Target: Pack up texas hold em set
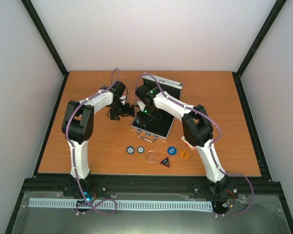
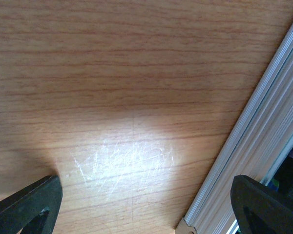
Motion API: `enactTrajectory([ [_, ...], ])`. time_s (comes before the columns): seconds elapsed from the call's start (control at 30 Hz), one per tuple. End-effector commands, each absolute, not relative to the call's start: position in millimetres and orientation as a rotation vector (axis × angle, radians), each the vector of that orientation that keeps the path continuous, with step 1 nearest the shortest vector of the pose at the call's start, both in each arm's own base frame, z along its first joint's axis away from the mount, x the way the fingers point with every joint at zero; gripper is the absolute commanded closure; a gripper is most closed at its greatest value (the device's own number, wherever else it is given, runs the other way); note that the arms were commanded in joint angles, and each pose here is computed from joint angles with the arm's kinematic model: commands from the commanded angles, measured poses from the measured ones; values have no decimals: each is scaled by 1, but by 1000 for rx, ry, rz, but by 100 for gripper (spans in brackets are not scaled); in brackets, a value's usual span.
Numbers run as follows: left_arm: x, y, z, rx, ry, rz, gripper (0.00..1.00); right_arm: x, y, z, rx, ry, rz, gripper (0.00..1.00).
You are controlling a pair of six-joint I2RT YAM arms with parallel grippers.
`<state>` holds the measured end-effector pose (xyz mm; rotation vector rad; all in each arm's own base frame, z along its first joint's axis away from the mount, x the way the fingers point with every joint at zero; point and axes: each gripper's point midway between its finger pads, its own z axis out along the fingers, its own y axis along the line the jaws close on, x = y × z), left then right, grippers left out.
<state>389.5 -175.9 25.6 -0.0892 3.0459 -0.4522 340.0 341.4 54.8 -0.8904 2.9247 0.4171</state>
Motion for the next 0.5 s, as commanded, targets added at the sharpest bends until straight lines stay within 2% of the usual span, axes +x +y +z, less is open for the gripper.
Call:
enactTrajectory([
  [0.0,355,-190,-34,-29,3192,-496,2,336,346,45,-923,2942,417,48],
  [0.37,354,-189,-34,-29,3192,-491,3,337,343,41,-919,2950,377,54],
  [0.47,355,-189,-33,-28,3191,-491,2,336,341,41,-921,2954,370,59],
])
